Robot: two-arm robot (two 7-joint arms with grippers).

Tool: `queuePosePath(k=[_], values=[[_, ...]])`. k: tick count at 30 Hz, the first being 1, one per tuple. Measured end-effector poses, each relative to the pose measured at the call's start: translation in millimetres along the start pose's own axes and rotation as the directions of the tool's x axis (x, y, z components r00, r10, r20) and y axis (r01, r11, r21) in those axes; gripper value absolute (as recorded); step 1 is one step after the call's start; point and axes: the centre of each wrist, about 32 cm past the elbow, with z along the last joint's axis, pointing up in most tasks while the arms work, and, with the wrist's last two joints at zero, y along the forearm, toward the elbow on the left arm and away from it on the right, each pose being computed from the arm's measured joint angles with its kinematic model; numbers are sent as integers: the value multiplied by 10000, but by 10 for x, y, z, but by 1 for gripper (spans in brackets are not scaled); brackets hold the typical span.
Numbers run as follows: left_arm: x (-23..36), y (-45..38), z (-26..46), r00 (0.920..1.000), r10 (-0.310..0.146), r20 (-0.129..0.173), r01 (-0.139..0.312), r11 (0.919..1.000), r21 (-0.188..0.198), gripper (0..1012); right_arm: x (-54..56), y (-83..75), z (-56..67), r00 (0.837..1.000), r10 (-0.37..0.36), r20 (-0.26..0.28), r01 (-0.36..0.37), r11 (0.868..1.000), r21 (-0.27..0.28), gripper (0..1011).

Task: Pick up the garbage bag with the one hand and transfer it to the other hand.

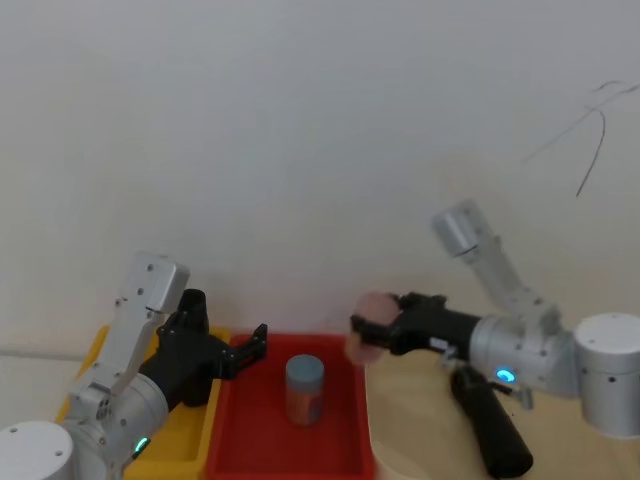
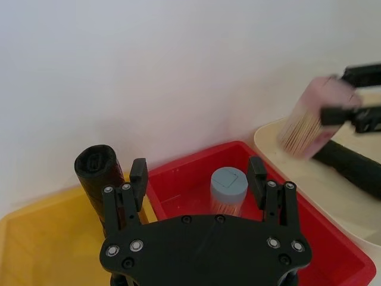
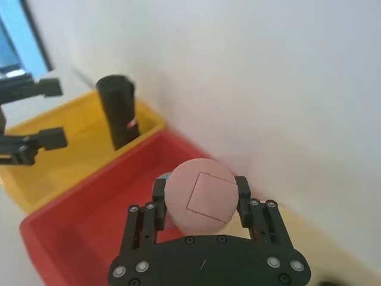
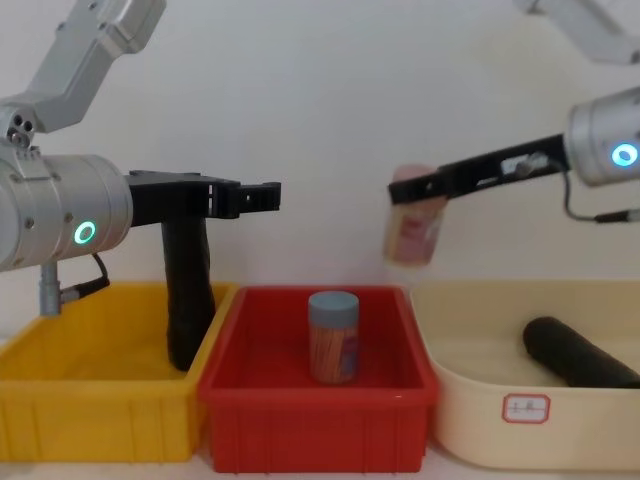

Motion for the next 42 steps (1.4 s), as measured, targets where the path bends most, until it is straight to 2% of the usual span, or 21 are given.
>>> queuePosePath(k=[8,17,23,29,40,41,42], values=[[0,0,0,10000,0,0,0,10000,0,1000,76,-303,73,9956,-931,51,928,9947,437,663],[0,0,0,10000,0,0,0,10000,0,1000,87,-605,33,9842,-1766,137,1761,9839,286,663],[0,0,0,10000,0,0,0,10000,-1,1000,75,-787,-75,9741,-2251,189,2254,9742,-127,663],[0,0,0,10000,0,0,0,10000,-1,1000,79,-905,-199,9652,-2607,221,2616,9635,-571,663],[0,0,0,10000,0,0,0,10000,0,1000,127,-970,-393,9551,-2960,158,2957,9478,-1192,663],[0,0,0,10000,0,-1,0,10000,0,1000,136,-976,-417,9539,-2999,146,2992,9458,-1263,671],[0,0,0,10000,0,0,0,10000,-1,1000,139,-978,-425,9534,-3013,140,3005,9451,-1282,723]])
